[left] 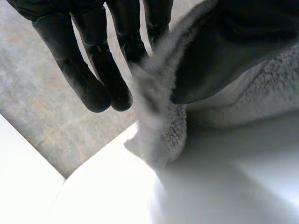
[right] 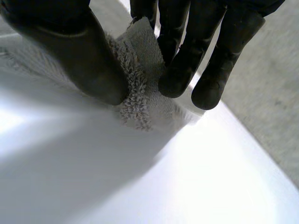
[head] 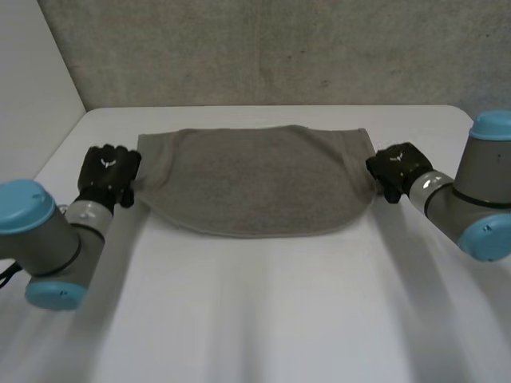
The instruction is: Fold the towel.
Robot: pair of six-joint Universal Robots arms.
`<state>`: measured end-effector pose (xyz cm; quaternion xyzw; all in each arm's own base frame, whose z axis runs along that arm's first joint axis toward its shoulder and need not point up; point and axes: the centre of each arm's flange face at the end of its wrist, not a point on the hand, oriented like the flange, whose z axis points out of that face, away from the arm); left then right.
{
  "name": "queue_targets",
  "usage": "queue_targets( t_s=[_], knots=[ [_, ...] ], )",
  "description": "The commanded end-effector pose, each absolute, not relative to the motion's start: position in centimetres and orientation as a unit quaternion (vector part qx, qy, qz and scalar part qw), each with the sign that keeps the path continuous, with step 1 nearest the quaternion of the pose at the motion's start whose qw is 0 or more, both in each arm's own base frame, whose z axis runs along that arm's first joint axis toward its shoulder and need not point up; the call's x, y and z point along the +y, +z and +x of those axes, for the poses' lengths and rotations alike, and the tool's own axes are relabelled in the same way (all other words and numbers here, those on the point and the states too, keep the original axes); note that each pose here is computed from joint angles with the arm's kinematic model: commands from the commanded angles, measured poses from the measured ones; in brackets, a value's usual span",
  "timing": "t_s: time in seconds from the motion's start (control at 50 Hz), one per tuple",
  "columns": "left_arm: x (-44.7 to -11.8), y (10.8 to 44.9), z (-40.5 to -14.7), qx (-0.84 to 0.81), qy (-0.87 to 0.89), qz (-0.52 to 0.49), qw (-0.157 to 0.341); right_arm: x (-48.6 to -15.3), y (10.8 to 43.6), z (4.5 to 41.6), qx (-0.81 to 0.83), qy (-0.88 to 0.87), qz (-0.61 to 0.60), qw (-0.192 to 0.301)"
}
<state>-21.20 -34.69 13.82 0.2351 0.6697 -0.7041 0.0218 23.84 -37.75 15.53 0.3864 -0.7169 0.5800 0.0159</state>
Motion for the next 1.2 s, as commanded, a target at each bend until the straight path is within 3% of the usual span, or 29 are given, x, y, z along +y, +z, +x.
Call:
queue_targets(
  t_s=[0.02, 0.2, 0.32, 0.5, 0.62, 0.7, 0.88, 1.04, 1.2],
  knots=[
    [-32.8, 15.9, -19.4, 0.664, -0.703, 0.25, 0.045, -35.7, 20.0, 22.2, -0.711, 0.598, 0.369, 0.03],
    [-28.7, 18.9, -17.1, 0.699, -0.673, 0.241, 0.035, -31.4, 25.2, 18.9, -0.747, 0.559, 0.356, 0.04],
    [-26.0, 19.9, -15.7, 0.719, -0.648, 0.25, 0.003, -28.9, 26.2, 16.7, -0.766, 0.502, 0.398, 0.056],
    [-25.3, 21.3, -14.7, 0.723, -0.643, 0.251, -0.018, -29.8, 28.6, 16.2, -0.733, 0.545, 0.405, 0.046],
    [-29.0, 20.5, -15.4, 0.716, -0.647, 0.261, -0.031, -33.3, 26.4, 16.4, -0.742, 0.545, 0.39, 0.026],
    [-31.9, 18.6, -18.5, 0.713, -0.634, 0.293, -0.058, -36.7, 24.6, 17.5, -0.742, 0.544, 0.391, 0.023],
    [-39.1, 13.8, -21.0, 0.73, -0.624, 0.277, -0.023, -42.3, 19.2, 20.6, -0.752, 0.542, 0.371, 0.043],
    [-42.7, 11.6, -22.7, 0.725, -0.633, 0.272, -0.006, -45.4, 16.6, 22.0, -0.743, 0.571, 0.343, 0.059],
    [-43.7, 11.1, -24.2, 0.712, -0.646, 0.273, -0.001, -46.9, 15.3, 22.5, -0.74, 0.589, 0.316, 0.079]
  ],
)
